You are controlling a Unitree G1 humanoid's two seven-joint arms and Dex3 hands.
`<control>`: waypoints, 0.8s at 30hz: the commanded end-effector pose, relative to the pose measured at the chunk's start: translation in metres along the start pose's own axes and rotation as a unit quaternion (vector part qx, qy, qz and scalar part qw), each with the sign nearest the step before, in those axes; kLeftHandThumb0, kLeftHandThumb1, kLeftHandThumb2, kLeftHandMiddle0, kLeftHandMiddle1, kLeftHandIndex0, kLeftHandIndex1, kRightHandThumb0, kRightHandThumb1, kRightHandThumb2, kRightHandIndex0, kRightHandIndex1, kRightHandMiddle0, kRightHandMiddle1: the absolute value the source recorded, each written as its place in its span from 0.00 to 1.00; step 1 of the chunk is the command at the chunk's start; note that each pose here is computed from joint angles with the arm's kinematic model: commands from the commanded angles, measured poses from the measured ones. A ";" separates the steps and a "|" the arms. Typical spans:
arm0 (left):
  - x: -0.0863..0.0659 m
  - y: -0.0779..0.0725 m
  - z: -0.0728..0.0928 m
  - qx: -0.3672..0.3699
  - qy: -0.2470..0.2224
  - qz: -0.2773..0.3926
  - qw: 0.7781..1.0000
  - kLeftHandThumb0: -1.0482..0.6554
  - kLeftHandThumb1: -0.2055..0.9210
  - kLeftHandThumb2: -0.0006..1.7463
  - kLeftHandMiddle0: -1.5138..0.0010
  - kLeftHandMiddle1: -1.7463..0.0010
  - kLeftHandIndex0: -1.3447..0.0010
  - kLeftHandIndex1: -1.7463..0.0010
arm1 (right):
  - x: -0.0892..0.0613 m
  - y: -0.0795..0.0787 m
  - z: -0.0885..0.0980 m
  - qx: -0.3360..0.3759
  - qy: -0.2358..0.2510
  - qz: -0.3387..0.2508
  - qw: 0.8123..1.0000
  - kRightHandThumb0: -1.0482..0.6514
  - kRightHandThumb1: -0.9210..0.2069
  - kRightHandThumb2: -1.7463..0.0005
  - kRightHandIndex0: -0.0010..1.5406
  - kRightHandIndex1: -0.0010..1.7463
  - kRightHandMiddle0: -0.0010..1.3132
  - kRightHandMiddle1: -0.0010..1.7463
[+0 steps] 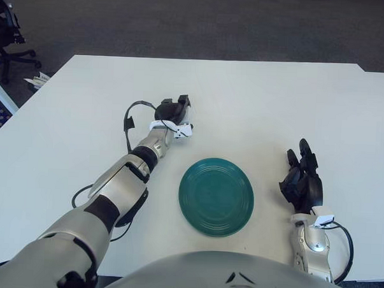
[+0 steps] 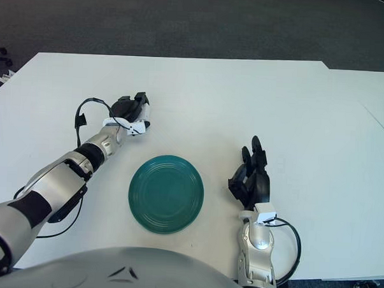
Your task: Put the charger into the plate.
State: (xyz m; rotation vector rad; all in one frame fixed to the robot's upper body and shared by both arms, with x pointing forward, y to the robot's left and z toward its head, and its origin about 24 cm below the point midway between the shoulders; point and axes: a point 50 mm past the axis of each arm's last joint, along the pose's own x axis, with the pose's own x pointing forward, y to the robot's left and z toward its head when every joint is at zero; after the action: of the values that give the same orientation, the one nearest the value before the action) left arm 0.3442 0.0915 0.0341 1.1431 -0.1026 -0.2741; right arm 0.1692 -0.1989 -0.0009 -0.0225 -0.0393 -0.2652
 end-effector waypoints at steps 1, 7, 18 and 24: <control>-0.012 0.023 -0.005 -0.008 -0.013 0.023 1.000 0.62 0.15 0.97 0.45 0.02 0.49 0.00 | -0.012 -0.003 -0.023 0.001 0.067 -0.013 0.998 0.04 0.00 0.43 0.00 0.00 0.00 0.07; -0.029 0.055 0.014 -0.005 -0.061 0.059 0.996 0.62 0.18 0.95 0.45 0.04 0.51 0.00 | -0.013 -0.002 -0.024 -0.001 0.068 -0.016 0.998 0.05 0.00 0.42 0.00 0.00 0.00 0.09; -0.057 0.088 0.042 0.045 -0.137 0.093 0.985 0.62 0.23 0.93 0.49 0.00 0.54 0.00 | -0.013 0.000 -0.025 -0.004 0.067 -0.017 0.998 0.05 0.00 0.42 0.00 0.00 0.00 0.09; -0.072 0.082 0.054 0.053 -0.171 0.088 0.980 0.62 0.30 0.88 0.53 0.00 0.58 0.01 | -0.014 0.000 -0.025 -0.007 0.066 -0.016 0.998 0.05 0.00 0.42 0.00 0.00 0.00 0.08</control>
State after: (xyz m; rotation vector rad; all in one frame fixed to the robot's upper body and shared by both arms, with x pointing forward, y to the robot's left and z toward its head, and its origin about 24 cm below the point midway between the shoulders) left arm 0.2882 0.0970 0.1334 1.1604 -0.4891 -0.2778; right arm 0.1692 -0.1980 -0.0019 -0.0287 -0.0536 -0.2874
